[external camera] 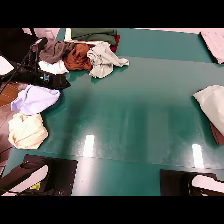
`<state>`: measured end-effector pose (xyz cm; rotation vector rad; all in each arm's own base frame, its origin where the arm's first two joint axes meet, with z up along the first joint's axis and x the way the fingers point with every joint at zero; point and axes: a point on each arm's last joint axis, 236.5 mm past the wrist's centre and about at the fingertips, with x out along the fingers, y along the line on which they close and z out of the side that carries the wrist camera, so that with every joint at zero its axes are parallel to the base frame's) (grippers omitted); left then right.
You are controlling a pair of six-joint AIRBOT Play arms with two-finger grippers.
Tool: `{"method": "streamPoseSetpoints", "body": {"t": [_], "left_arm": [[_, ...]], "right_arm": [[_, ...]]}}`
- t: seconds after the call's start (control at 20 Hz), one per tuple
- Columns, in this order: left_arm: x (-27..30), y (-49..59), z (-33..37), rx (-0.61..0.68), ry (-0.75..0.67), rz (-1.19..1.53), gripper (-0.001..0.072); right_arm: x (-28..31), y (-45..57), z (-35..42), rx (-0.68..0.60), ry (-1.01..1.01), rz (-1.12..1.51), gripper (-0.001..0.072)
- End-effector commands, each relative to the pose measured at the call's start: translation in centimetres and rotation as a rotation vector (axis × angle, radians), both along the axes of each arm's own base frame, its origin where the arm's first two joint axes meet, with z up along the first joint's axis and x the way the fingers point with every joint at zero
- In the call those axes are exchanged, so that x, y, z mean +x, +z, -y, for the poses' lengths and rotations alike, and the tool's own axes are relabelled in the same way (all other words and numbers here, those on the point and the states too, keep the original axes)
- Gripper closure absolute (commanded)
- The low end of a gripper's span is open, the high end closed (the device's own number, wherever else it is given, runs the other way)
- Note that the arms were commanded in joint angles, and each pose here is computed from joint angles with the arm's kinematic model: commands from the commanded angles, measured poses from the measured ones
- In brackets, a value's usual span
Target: Fold the shirts.
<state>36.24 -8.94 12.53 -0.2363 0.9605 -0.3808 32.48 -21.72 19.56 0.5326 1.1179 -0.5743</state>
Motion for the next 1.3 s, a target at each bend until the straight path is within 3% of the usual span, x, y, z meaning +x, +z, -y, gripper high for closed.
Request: {"method": "streamPoseSetpoints", "body": {"t": [0.0,0.25,0.45,0.6,1.25], "left_arm": [[0.3,0.4,0.3,-0.021,0.005,0.014,0.0537],[-0.4,0.0,0.5,-0.021,-0.012,-0.019,0.0536],[-0.4,0.0,0.5,-0.023,-0.01,-0.017,0.0536],[-0.3,0.0,0.5,-0.023,-0.008,-0.014,0.0536],[0.5,0.5,0.3,-0.025,0.011,0.021,0.0536]], "right_arm": [[4.1,2.7,-10.8,0.037,0.292,0.107,0.0015],[2.6,-4.4,-30.4,0.12,0.714,0.05,0.0016],[-0.2,-9.0,-38.8,0.146,0.902,0.048,0.0146],[-1.1,-11.0,-41.1,0.15,0.966,0.014,0.0687],[0.5,-7.2,-43.0,0.141,1.013,0.132,0.0681]]}}
